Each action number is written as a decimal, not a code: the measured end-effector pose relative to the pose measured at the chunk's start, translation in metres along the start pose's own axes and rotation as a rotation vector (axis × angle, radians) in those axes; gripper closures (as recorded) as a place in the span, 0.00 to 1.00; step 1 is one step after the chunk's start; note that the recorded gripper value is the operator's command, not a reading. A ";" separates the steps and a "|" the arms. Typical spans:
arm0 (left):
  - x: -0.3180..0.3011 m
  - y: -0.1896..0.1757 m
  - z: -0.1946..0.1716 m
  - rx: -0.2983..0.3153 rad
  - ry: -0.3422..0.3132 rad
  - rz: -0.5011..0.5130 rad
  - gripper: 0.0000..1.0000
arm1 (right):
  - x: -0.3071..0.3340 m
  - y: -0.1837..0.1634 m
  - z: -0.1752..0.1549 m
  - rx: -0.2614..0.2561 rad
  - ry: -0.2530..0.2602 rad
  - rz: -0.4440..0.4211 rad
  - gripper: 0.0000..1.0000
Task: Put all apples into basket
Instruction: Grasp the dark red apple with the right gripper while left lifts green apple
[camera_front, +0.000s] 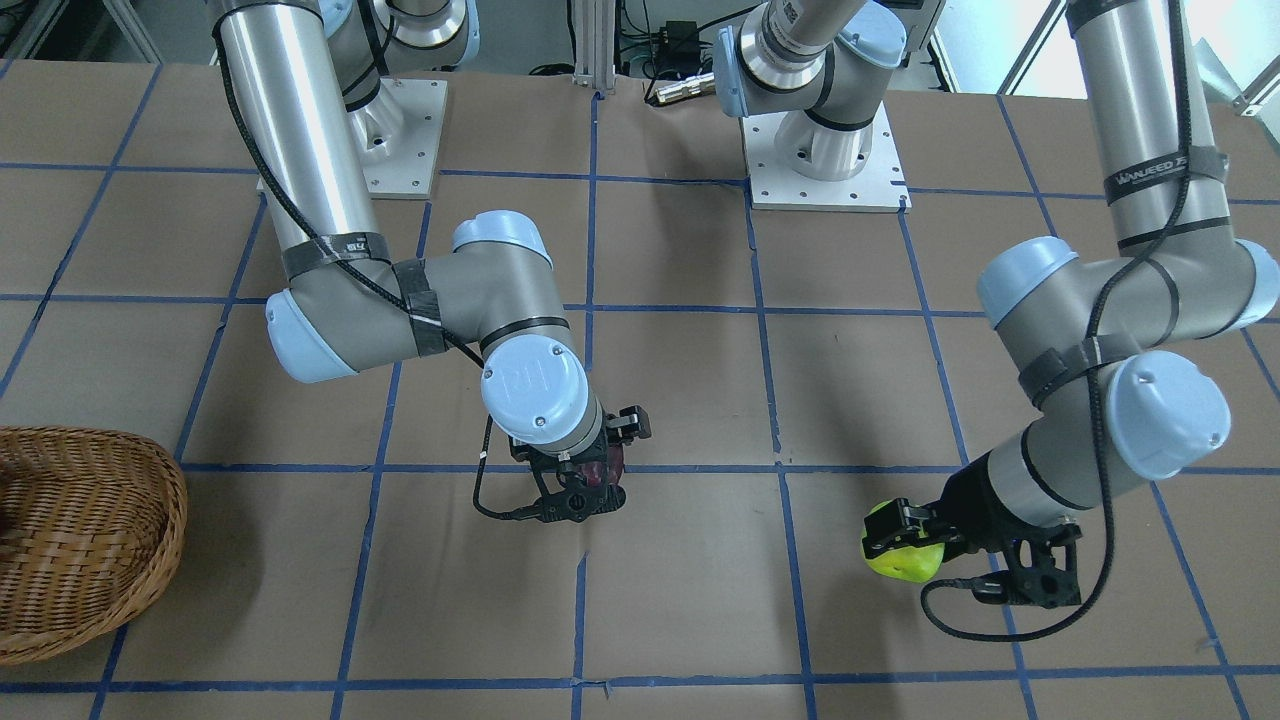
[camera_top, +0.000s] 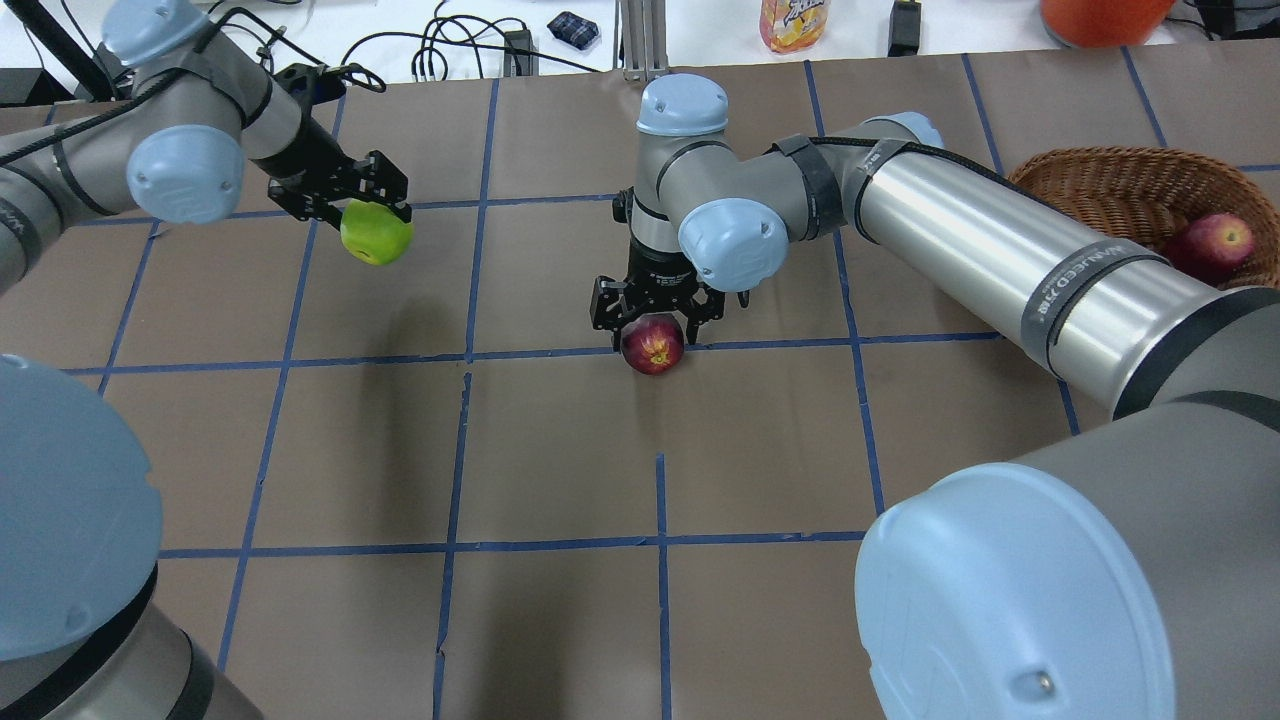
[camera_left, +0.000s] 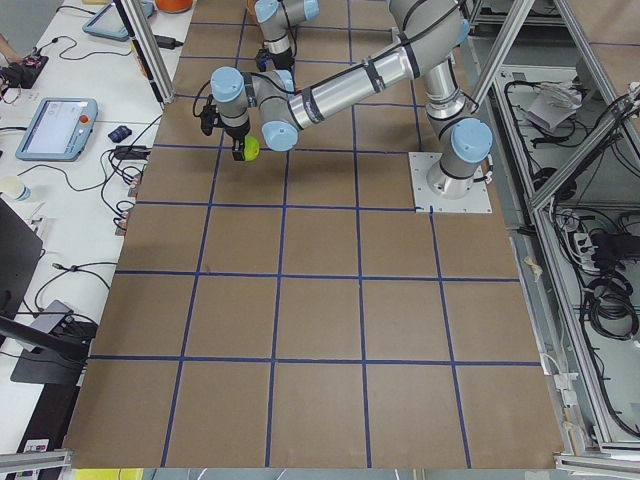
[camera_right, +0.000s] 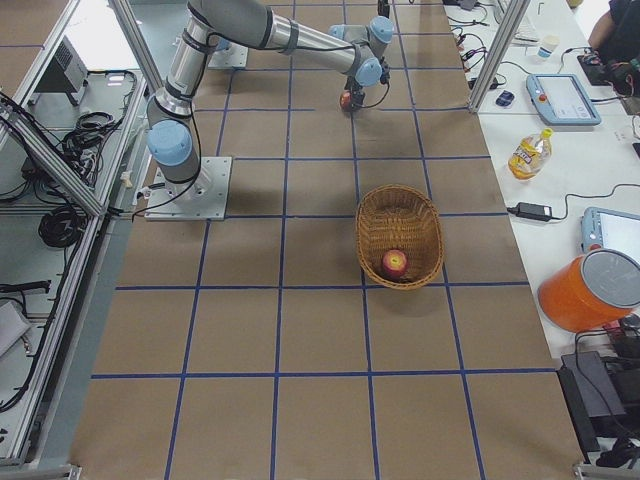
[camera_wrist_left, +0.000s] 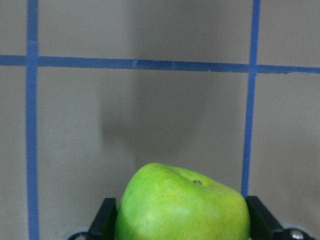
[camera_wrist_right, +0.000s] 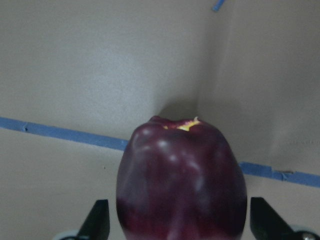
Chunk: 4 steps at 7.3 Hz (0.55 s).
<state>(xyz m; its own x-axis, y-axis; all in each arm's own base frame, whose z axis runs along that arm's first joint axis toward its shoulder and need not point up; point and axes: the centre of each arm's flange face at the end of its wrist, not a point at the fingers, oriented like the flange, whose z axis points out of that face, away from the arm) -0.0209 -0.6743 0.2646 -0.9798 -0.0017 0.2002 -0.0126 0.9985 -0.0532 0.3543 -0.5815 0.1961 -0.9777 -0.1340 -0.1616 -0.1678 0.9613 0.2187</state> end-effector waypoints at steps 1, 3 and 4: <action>0.012 0.005 0.004 -0.008 -0.022 -0.001 1.00 | 0.001 -0.002 0.006 0.015 -0.001 -0.002 1.00; 0.027 0.015 0.010 -0.019 -0.035 -0.030 1.00 | 0.009 -0.002 -0.004 0.058 -0.001 0.004 1.00; 0.033 0.017 0.015 -0.016 -0.043 -0.056 1.00 | 0.025 0.004 -0.033 0.073 0.008 0.026 1.00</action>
<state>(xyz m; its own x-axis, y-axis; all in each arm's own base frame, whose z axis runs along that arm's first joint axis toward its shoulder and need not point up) -0.0564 -0.6578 0.2553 -0.9852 -0.0599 0.1606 -0.0650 0.9975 -0.0269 0.3253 -0.5889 0.2245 -0.9827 -0.1103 -0.1486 -0.1329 0.9795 0.1517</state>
